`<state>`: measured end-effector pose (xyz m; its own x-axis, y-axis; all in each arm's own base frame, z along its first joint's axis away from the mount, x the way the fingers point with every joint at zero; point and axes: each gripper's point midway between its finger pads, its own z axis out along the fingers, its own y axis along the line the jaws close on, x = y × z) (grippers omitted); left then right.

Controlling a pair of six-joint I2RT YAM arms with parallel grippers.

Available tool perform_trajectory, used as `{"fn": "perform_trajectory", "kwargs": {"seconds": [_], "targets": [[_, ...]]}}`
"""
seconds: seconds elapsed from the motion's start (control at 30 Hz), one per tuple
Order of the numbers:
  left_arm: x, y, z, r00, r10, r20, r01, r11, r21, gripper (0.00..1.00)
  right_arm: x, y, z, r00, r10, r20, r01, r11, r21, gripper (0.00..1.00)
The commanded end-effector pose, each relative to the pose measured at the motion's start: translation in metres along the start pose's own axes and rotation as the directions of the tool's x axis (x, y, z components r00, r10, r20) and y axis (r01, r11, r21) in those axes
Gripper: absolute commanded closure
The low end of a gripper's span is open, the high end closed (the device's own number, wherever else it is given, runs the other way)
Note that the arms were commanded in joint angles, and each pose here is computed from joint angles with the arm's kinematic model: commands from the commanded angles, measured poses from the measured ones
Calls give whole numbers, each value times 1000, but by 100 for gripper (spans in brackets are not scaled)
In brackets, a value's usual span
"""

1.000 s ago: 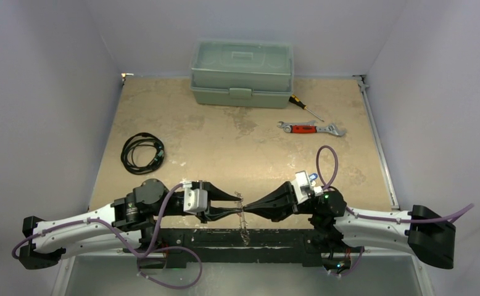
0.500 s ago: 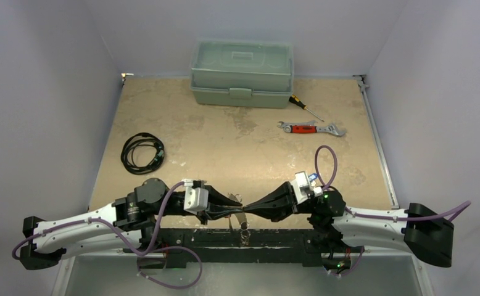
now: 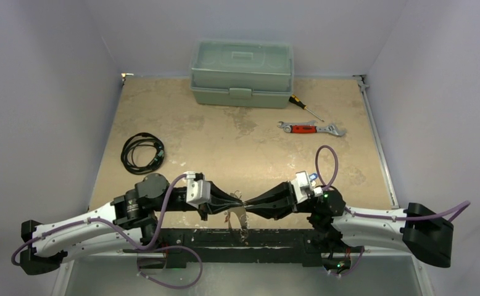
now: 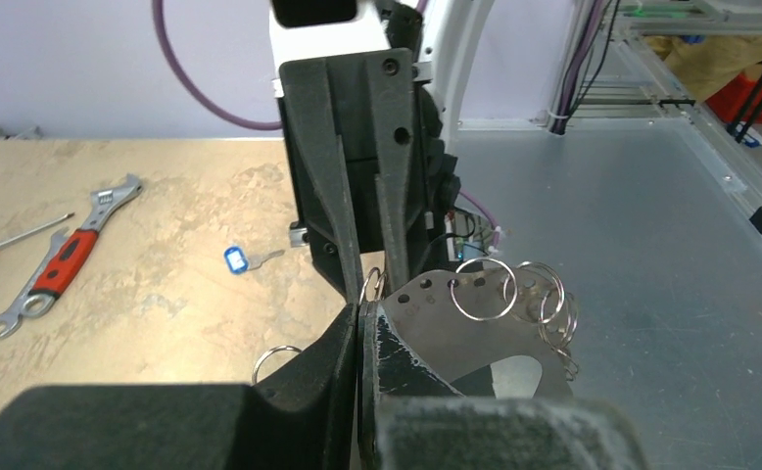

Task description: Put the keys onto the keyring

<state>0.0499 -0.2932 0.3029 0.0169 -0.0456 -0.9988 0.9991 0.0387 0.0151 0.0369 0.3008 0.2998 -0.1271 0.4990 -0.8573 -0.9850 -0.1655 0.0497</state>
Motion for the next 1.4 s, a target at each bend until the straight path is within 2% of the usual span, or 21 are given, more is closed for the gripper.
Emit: {"fn": "perform_trajectory", "kwargs": {"seconds": [0.0,0.2,0.37,0.6,0.73,0.9,1.07,1.13,1.23,1.37], "targets": [[6,37,-4,998,-10,-55,0,985,-171,100,-9,15,4,999,-38,12,38,997,-72,77],[5,40,-9,998,-4,-57,-6,982,-188,100,-3,5,2,998,-56,-33,55,998,-15,65],[2,40,-11,999,0,-47,-9,982,-188,100,2,-6,1,995,-60,-76,63,997,41,51],[1,40,-14,999,-1,-44,-8,981,-196,100,6,-29,-2,991,-65,-120,85,982,169,41],[1,40,-16,999,-1,-43,-8,980,-198,100,8,-43,-4,986,-64,-155,101,965,243,42],[1,39,-15,999,0,-43,-8,982,-189,100,11,-49,-5,982,-69,-174,114,958,262,47],[4,39,-14,999,-3,-53,-7,982,-188,100,18,-56,-4,977,-70,-203,126,952,280,64],[7,45,-15,998,-7,-67,-8,976,-219,100,21,-63,-6,973,-63,-224,133,941,313,67],[20,73,-23,993,-43,-113,-4,924,-383,100,27,-81,-15,963,-23,-268,138,898,419,65],[47,119,-45,967,-133,-216,-37,768,-640,100,39,-98,-36,943,96,-318,109,815,569,57]]}}
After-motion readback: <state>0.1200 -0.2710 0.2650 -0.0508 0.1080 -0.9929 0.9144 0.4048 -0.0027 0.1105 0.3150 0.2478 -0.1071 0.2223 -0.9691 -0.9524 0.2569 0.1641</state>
